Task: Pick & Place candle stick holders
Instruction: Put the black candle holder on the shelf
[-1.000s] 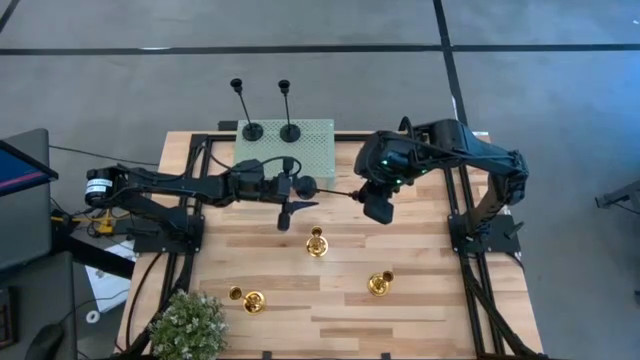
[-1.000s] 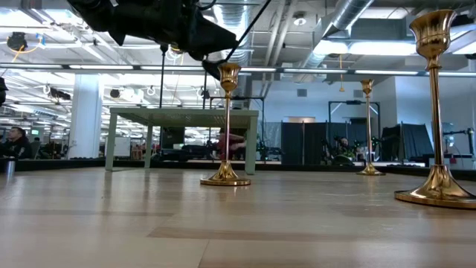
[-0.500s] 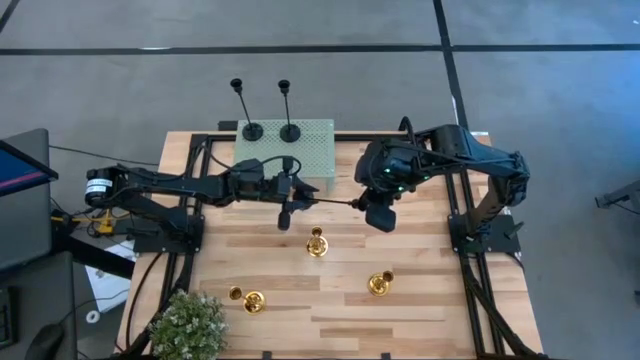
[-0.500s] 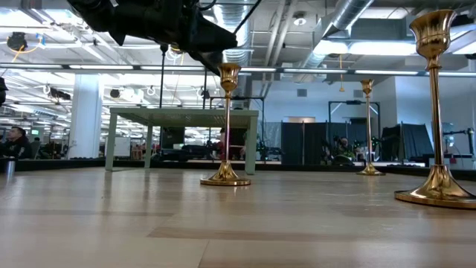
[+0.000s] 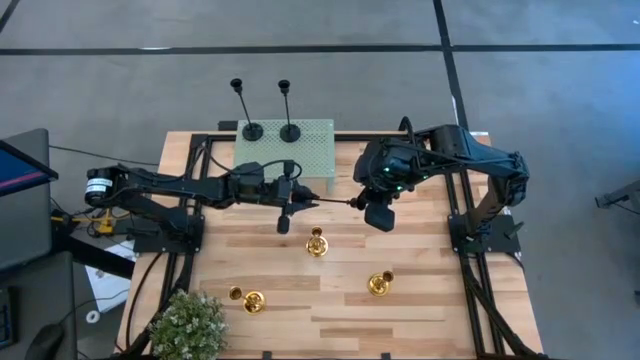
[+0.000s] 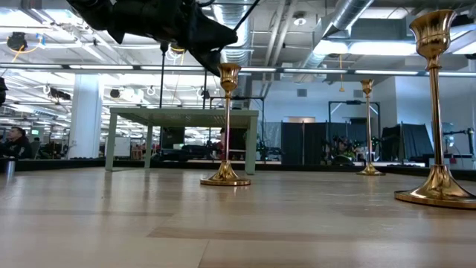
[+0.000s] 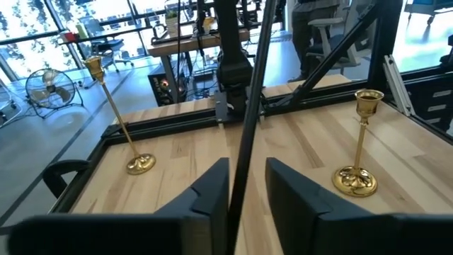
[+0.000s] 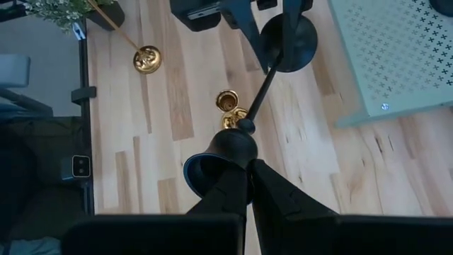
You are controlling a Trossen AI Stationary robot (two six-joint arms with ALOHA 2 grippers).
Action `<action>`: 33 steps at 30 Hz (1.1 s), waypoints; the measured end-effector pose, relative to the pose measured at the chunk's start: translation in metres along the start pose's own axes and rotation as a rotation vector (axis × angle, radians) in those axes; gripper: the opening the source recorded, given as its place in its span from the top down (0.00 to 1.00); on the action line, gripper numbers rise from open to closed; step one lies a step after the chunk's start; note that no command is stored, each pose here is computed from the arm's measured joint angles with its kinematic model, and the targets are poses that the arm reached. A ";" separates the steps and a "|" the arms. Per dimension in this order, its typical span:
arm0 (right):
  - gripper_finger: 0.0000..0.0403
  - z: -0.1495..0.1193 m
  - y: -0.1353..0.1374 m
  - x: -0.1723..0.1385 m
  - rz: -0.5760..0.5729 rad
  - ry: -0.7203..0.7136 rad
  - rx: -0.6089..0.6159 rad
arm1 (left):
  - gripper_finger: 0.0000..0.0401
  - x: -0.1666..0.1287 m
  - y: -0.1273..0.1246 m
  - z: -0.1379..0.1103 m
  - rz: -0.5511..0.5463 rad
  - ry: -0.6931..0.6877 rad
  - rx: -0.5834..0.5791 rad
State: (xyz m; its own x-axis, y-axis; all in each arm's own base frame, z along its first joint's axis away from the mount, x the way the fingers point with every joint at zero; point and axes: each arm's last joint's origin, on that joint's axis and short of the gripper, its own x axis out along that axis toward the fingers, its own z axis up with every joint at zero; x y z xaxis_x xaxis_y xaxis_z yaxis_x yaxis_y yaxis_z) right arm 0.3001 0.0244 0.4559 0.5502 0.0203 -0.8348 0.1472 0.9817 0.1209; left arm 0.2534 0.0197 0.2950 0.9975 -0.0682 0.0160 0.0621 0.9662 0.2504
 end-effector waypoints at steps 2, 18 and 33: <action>1.00 0.000 0.000 0.000 0.000 0.000 -0.002 | 0.84 0.000 0.000 0.000 0.001 0.000 0.000; 0.95 0.000 0.000 0.000 -0.008 -0.004 -0.058 | 0.97 0.000 -0.001 -0.001 -0.010 0.006 0.000; 0.86 -0.013 -0.004 -0.054 0.054 -0.193 -0.049 | 0.97 0.000 0.001 0.000 0.013 0.006 -0.009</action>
State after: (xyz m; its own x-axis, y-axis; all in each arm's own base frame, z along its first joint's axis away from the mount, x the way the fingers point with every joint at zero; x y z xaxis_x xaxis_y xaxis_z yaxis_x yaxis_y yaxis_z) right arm 0.2590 0.0216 0.4933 0.7042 0.0413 -0.7088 0.0754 0.9883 0.1324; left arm 0.2534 0.0204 0.2950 0.9985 -0.0540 0.0134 0.0491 0.9691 0.2418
